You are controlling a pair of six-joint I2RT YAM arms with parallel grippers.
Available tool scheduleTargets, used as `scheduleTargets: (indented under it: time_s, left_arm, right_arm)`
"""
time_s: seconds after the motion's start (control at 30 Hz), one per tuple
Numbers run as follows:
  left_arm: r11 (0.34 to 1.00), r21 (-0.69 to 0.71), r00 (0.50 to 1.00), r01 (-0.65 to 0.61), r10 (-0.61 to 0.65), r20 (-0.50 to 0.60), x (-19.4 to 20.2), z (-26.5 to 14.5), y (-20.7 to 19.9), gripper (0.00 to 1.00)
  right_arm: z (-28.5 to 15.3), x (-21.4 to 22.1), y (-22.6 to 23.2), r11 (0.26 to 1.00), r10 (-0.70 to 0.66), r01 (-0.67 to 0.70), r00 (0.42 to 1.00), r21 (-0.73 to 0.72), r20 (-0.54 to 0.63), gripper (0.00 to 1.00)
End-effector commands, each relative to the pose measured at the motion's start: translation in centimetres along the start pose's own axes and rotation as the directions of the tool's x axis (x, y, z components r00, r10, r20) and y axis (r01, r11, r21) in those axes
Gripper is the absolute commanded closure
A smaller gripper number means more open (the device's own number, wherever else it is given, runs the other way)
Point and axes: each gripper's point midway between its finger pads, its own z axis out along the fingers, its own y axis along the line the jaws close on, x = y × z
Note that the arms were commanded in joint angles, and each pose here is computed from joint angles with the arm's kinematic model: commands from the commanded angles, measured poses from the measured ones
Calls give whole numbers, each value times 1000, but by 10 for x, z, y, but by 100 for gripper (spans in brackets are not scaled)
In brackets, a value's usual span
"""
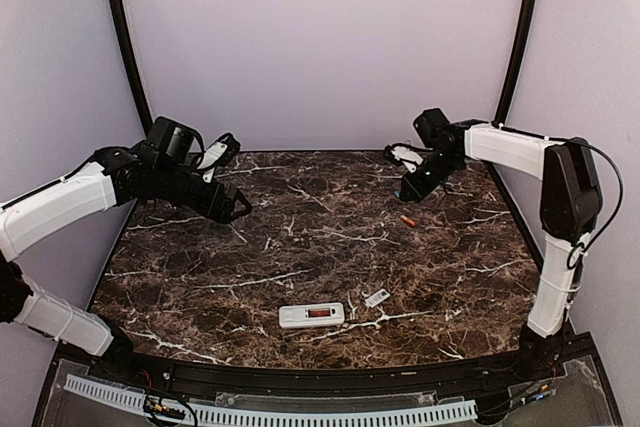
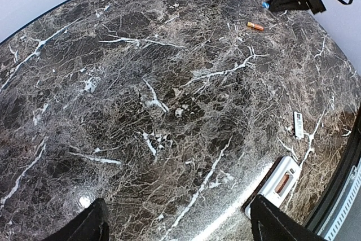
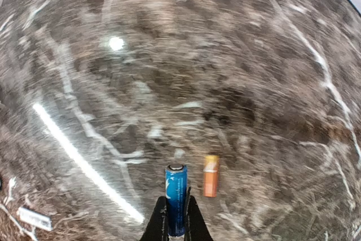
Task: Load the batteries into the remote control
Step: Pick up the battery at the center of the board, then load the battery into the battery compartment.
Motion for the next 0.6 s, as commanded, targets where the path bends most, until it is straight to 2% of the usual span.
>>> scheduleTargets:
  time_s: [0.0,0.13,0.23,0.4,0.57]
  left_arm:
    - [1000,6,999,-13,13,45,-2,-13,-2,14]
    - [1000,0,998,-11,11,67,-3,-19,-1,14]
    - [1000,-10,998,-4,5,60,1,-20,2,14]
    - [1000,-22,998,-5,6,65,4,-23,5,14]
    - [999,-29,998,-13,15,67,6,-25,6,13]
  right_arm:
    - [-15,-10,122,927,-259,284,957,-246,128,100]
    - [-25,-4,214,814,-410,463,886,-350,218,100]
    - [-18,8,261,758,-509,547,836,-356,202,100]
    - [8,37,307,696,-635,631,764,-341,118,100]
    - [19,52,325,668,-677,661,730,-341,89,100]
